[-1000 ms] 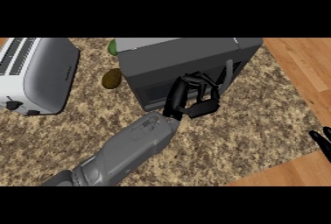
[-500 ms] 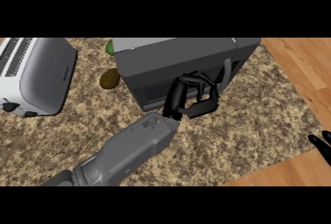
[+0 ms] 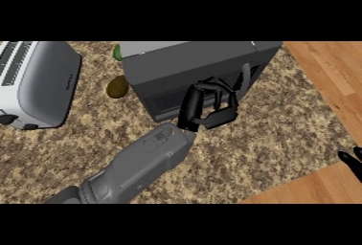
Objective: Pick up the milk, place it into the microwave and close the microwave
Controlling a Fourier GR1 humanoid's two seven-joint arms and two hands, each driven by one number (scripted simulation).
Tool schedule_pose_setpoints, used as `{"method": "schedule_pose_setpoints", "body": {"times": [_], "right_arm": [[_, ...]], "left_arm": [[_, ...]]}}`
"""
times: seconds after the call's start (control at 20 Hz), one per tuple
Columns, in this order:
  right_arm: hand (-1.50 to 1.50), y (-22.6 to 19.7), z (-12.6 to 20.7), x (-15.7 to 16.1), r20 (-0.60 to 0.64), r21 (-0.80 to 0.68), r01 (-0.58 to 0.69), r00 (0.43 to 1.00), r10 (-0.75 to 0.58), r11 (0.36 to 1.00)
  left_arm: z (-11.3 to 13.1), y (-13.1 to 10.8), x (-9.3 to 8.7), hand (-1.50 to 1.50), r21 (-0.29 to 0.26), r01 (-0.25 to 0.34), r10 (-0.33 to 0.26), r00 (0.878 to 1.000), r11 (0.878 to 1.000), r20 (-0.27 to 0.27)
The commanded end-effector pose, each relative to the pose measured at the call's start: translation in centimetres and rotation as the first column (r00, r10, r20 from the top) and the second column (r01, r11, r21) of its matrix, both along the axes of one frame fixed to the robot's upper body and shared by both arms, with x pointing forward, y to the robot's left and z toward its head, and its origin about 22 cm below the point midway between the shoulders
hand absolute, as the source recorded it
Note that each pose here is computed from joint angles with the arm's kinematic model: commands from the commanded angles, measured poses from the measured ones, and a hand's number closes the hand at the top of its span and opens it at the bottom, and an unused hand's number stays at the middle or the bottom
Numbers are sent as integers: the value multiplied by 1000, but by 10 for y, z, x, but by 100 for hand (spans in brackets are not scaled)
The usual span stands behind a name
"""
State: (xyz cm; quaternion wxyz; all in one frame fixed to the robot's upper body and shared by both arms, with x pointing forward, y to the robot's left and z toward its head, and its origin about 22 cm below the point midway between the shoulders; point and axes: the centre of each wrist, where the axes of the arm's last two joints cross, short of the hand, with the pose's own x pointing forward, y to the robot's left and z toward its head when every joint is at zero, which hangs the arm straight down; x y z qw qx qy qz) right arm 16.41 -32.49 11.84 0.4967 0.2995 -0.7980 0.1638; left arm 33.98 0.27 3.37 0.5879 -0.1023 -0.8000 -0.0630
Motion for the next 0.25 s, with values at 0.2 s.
{"method": "schedule_pose_setpoints", "body": {"times": [0.2], "right_arm": [[-150,0,4,-1,-6,3,-20,1000,20,1000]], "left_arm": [[7,10,24,150,-1,-100,100,995,995,-23]]}}
